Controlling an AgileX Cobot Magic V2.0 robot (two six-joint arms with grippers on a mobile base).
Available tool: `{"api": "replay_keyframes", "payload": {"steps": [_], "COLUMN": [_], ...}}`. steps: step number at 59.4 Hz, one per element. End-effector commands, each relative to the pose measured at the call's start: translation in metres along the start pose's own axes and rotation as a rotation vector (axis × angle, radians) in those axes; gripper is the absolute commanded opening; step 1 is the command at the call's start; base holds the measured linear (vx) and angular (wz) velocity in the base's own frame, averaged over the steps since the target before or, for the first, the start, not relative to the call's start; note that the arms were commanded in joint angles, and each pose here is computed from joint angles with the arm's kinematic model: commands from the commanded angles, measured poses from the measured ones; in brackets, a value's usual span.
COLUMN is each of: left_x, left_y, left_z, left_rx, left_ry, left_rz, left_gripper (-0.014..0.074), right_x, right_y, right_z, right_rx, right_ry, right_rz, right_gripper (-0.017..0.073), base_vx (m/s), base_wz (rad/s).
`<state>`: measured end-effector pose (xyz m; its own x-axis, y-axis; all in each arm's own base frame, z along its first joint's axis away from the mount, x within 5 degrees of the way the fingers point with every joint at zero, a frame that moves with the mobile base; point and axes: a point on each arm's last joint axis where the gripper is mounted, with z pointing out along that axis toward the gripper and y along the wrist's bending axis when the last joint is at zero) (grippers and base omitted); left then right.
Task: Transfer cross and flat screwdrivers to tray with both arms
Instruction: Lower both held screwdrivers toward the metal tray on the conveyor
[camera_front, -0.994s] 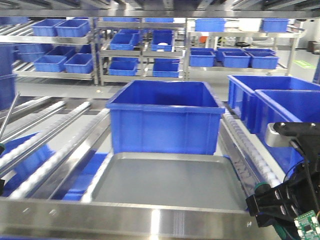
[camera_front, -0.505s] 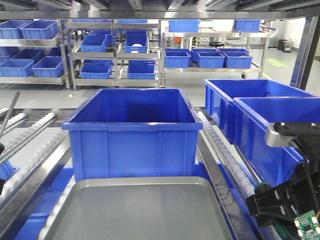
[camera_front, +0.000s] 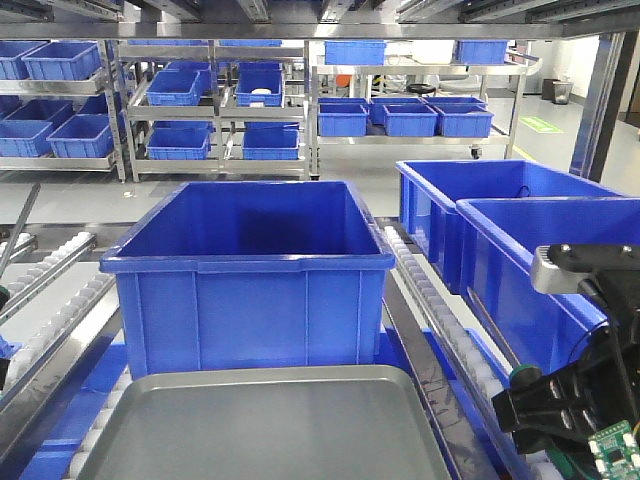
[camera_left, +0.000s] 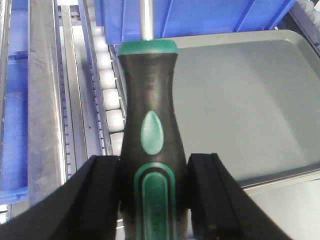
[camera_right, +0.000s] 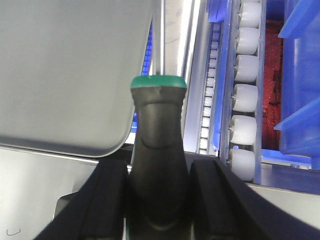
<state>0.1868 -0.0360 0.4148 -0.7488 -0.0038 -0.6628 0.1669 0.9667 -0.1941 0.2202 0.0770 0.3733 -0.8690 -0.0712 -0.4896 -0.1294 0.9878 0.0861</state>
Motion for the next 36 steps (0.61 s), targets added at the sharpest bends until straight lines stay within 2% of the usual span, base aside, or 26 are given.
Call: {"api": "replay_keyframes", "payload": {"steps": [1, 20, 36], "left_x": [-0.0092, -0.0094, -0.0151], "left_y": [-0.0060, -0.0061, -0.0057], "left_z": [-0.0141, -0.0141, -0.0131], "left_rx": [0.029, 0.030, 0.030], "left_ry": [-0.115, -0.116, -0.176], "left_rz": [-0.002, -0.002, -0.005], "left_gripper": [-0.0001, -0.0001, -0.0001], "right_x": [-0.0081, -0.0080, -0.0109], "right_y": [-0.0005, 0.0009, 0.0039], "right_z": [-0.0176, -0.0176, -0.0172], "right_rx": [-0.017, -0.032, -0.065], "right_ry": [-0.113, -0.113, -0.139], "right_rz": [-0.010, -0.004, 0.005], "right_gripper": [-0.0009, -0.0009, -0.0009], "base_vx": [0.00, 0.00, 0.00], "base_wz": [0.00, 0.00, 0.00]}}
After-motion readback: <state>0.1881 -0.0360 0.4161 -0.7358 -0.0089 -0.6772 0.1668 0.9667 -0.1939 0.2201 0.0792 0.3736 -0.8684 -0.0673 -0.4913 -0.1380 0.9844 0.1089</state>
